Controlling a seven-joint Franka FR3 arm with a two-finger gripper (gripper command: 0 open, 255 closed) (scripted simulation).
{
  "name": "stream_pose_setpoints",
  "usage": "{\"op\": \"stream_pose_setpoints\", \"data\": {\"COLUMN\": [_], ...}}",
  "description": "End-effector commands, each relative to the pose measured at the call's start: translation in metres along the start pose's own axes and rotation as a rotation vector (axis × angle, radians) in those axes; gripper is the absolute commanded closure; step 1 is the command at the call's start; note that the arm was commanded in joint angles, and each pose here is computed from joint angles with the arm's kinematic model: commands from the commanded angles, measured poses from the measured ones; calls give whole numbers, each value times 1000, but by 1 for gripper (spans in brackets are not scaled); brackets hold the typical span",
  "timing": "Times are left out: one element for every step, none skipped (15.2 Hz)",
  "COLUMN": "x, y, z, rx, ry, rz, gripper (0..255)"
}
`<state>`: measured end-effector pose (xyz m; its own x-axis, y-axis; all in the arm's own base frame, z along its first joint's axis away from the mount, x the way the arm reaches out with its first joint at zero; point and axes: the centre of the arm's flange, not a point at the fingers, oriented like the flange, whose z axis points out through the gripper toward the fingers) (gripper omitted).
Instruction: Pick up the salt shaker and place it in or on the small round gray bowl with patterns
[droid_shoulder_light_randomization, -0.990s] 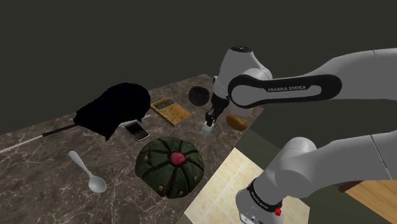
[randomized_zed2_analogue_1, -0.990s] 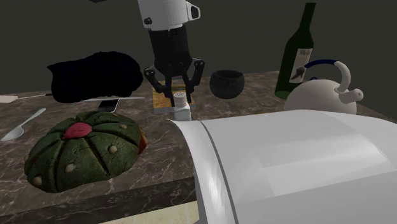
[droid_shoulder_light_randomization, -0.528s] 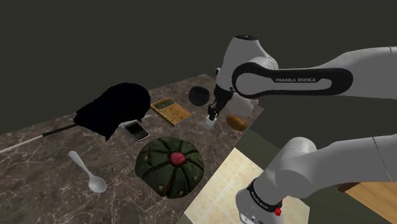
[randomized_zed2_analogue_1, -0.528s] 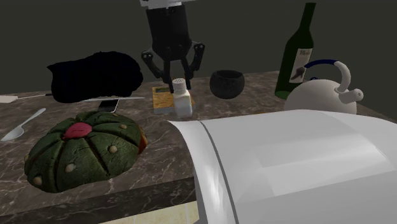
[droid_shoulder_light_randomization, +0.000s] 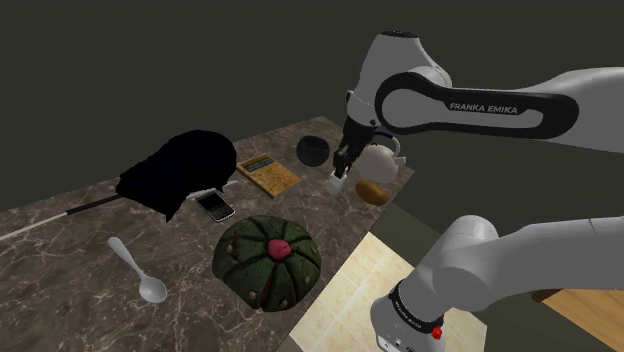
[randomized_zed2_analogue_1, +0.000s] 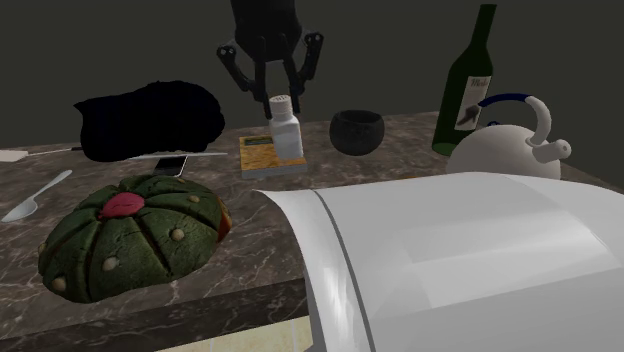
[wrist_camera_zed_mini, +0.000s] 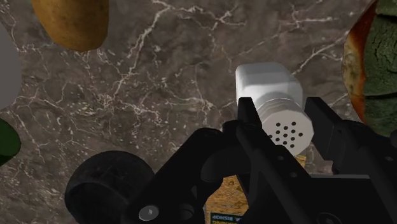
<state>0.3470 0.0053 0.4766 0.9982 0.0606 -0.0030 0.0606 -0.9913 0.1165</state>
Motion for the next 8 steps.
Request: {"op": "stream_pose_setpoints", "data": {"x": [0, 0, 0, 0, 0, 0, 0, 0], "y": [1, 1, 2, 2, 3, 4, 4, 5], "z": [-9, -15, -20, -25, -30, -36, -41, -46], "rx": [0, 0, 0, 0, 0, 0, 0, 0], "ry": [0, 0, 0, 0, 0, 0, 0, 0], "rz": [0, 0, 0, 0, 0, 0, 0, 0], "gripper": [255, 255, 255, 255, 255, 255, 255, 255]}}
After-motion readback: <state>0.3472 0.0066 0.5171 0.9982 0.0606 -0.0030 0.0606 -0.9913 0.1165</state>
